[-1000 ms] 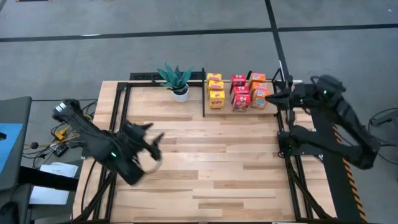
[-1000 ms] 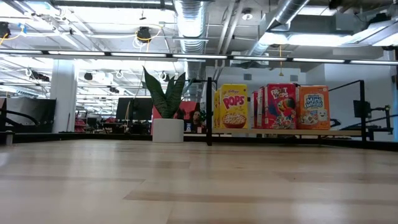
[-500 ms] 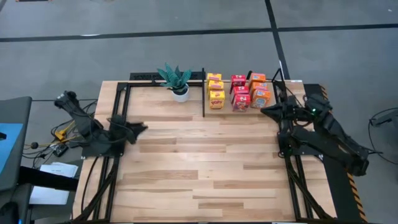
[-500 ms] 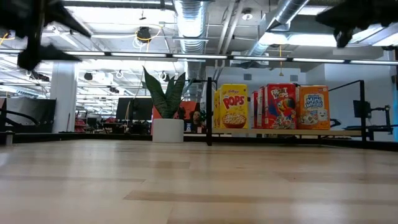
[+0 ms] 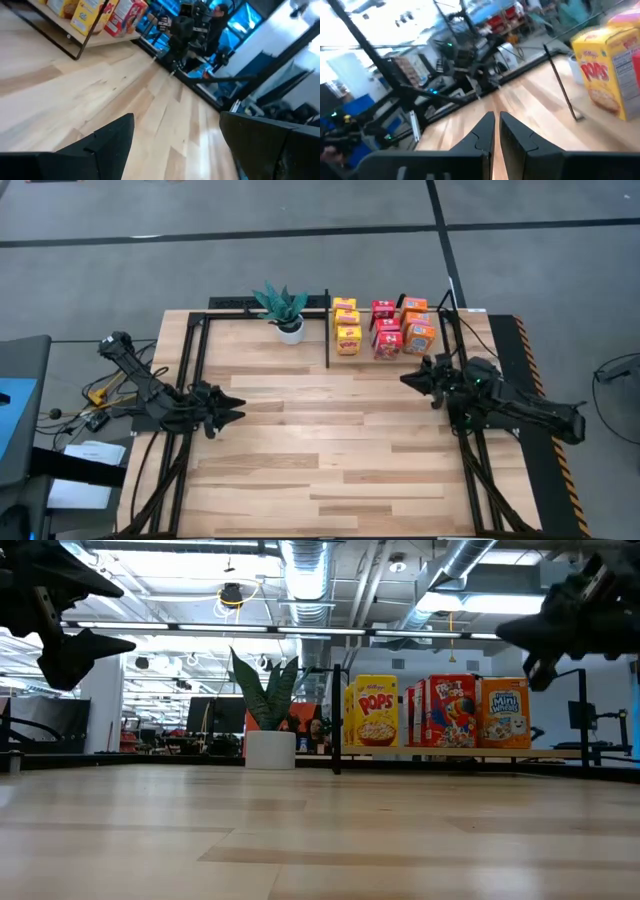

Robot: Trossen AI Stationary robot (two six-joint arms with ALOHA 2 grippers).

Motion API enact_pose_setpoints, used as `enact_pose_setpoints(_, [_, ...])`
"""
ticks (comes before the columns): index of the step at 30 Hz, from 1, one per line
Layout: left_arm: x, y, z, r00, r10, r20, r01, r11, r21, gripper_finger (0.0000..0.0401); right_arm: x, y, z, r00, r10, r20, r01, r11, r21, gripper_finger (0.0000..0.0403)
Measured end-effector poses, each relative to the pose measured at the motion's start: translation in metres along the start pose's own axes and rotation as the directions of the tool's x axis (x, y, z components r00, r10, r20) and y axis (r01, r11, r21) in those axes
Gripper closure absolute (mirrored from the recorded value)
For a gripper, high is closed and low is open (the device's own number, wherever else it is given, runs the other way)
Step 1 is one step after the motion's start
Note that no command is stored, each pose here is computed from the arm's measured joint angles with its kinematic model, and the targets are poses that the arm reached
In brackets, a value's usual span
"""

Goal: Stack cereal on shelf
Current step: Return to Home Position

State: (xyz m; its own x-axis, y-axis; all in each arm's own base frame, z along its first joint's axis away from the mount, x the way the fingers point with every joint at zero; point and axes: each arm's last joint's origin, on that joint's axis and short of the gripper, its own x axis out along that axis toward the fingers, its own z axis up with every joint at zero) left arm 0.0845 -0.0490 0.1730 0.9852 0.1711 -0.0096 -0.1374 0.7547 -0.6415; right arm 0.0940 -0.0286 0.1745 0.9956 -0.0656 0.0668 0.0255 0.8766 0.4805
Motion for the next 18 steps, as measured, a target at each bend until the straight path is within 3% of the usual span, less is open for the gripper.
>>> enact_pose_setpoints(5, [0.0000,0.0016,-0.0025,1.000,0.005,-0.024,-0.002,0.996,0.093,0.0115,0.0024,-0.0028,-0.0078,0.988,-0.155,0.003,0.154,0.985,0.077,0.0349])
enact_pose_setpoints(18, [-0.0002,0.0053,-0.0086,0.995,0.004,-0.095,0.010,0.990,0.139,0.0115,0.0040,0.0007,-0.0116,0.991,-0.132,-0.028,0.134,0.986,0.097,0.0349])
